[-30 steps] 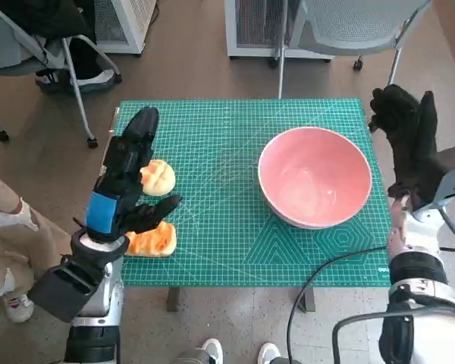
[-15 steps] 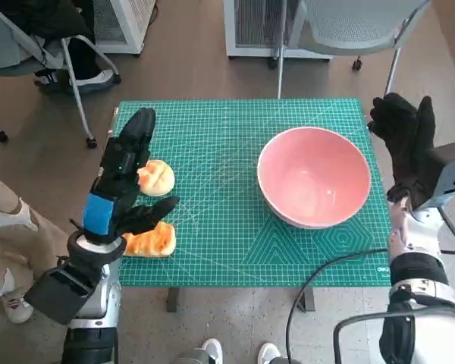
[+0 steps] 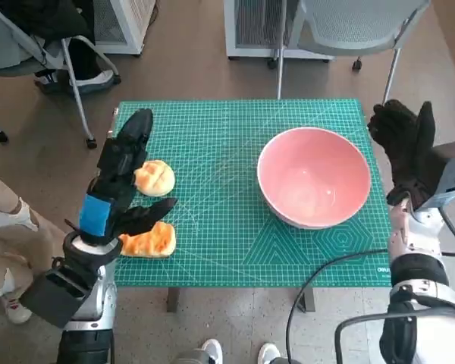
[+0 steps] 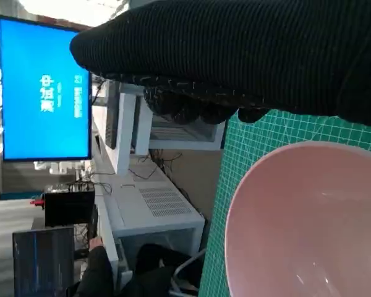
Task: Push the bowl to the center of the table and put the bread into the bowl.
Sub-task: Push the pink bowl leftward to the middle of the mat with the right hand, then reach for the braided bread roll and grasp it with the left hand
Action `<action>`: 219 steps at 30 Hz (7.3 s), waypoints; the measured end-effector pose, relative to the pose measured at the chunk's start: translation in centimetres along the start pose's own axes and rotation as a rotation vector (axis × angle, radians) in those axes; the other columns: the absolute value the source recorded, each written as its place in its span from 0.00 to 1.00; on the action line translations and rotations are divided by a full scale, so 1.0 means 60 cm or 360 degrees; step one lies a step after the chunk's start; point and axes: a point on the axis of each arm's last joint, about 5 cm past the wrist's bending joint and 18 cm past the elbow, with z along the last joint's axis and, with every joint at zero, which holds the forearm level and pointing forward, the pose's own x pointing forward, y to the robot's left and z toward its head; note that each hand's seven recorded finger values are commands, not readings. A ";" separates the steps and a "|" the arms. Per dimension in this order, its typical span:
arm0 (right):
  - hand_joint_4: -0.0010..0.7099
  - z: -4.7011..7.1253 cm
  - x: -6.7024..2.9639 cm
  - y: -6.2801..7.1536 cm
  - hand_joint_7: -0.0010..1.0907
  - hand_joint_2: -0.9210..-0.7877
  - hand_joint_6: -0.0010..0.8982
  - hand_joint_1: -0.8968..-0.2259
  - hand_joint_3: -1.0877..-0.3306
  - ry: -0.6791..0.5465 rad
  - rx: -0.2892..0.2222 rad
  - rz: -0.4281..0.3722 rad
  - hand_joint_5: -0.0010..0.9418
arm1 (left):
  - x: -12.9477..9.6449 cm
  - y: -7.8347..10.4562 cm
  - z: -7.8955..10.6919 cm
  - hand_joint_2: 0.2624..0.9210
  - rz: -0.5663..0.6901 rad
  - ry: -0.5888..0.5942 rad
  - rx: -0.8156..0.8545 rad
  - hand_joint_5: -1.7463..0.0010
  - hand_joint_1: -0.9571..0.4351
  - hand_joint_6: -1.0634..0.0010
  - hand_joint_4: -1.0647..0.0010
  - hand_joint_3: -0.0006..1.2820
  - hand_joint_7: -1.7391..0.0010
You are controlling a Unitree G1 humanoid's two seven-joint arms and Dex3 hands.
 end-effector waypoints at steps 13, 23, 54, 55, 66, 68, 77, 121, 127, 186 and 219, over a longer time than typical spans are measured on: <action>0.23 -0.012 -0.006 -0.003 0.18 0.00 0.20 0.55 0.29 0.0071 0.0026 -0.0018 0.00 | -0.001 0.001 0.003 1.00 -0.0002 0.0008 0.0003 1.00 0.26 1.00 0.98 0.19 0.82; 0.21 -0.024 -0.012 0.000 0.15 0.00 0.20 0.56 0.28 0.0135 0.0044 -0.0015 0.00 | -0.002 0.004 0.007 1.00 -0.0015 0.0007 0.0015 1.00 0.26 1.00 0.98 0.19 0.82; 0.25 -0.040 -0.014 0.036 0.10 0.00 0.27 0.58 0.34 0.0189 0.0143 0.0042 0.01 | -0.004 0.013 0.011 1.00 -0.0023 0.0023 0.0045 1.00 0.26 1.00 0.98 0.19 0.82; 0.25 -0.040 -0.014 0.037 0.10 0.00 0.28 0.57 0.35 0.0189 0.0145 0.0046 0.01 | -0.004 0.013 0.012 1.00 -0.0023 0.0022 0.0046 1.00 0.26 1.00 0.98 0.19 0.82; 0.27 -0.048 -0.015 0.059 0.09 0.00 0.29 0.52 0.36 0.0207 0.0178 0.0108 0.01 | -0.004 0.014 0.014 1.00 -0.0023 0.0017 0.0051 1.00 0.27 1.00 0.98 0.19 0.81; 0.27 -0.048 -0.016 0.062 0.09 0.00 0.30 0.52 0.36 0.0209 0.0182 0.0124 0.01 | -0.005 0.014 0.014 1.00 -0.0022 0.0018 0.0051 1.00 0.27 1.00 0.98 0.19 0.81; 0.29 -0.049 -0.015 0.072 0.08 0.00 0.31 0.50 0.37 0.0207 0.0209 0.0186 0.01 | -0.006 0.014 0.015 1.00 -0.0013 0.0023 0.0053 1.00 0.27 1.00 0.98 0.19 0.81; 0.32 -0.027 0.001 0.152 0.06 0.00 0.33 0.55 0.36 0.0161 0.0254 0.0392 0.01 | -0.018 0.016 0.031 1.00 0.0069 0.0032 0.0080 1.00 0.28 1.00 0.98 0.20 0.81; 0.33 -0.022 0.003 0.164 0.06 0.00 0.33 0.56 0.35 0.0151 0.0238 0.0429 0.01 | -0.022 0.015 0.034 1.00 0.0085 0.0040 0.0091 1.00 0.28 1.00 0.98 0.20 0.82; 0.22 0.072 0.010 0.114 0.05 0.00 0.31 0.47 0.36 -0.1068 0.0090 0.0729 0.00 | -0.013 0.006 0.034 1.00 0.0100 0.0041 0.0080 1.00 0.26 1.00 0.98 0.21 0.82; 0.21 0.066 -0.022 0.096 0.07 0.00 0.25 0.44 0.42 -0.1304 0.0059 0.0934 0.00 | 0.005 0.006 0.017 1.00 0.0004 0.0010 0.0033 1.00 0.25 1.00 0.97 0.19 0.80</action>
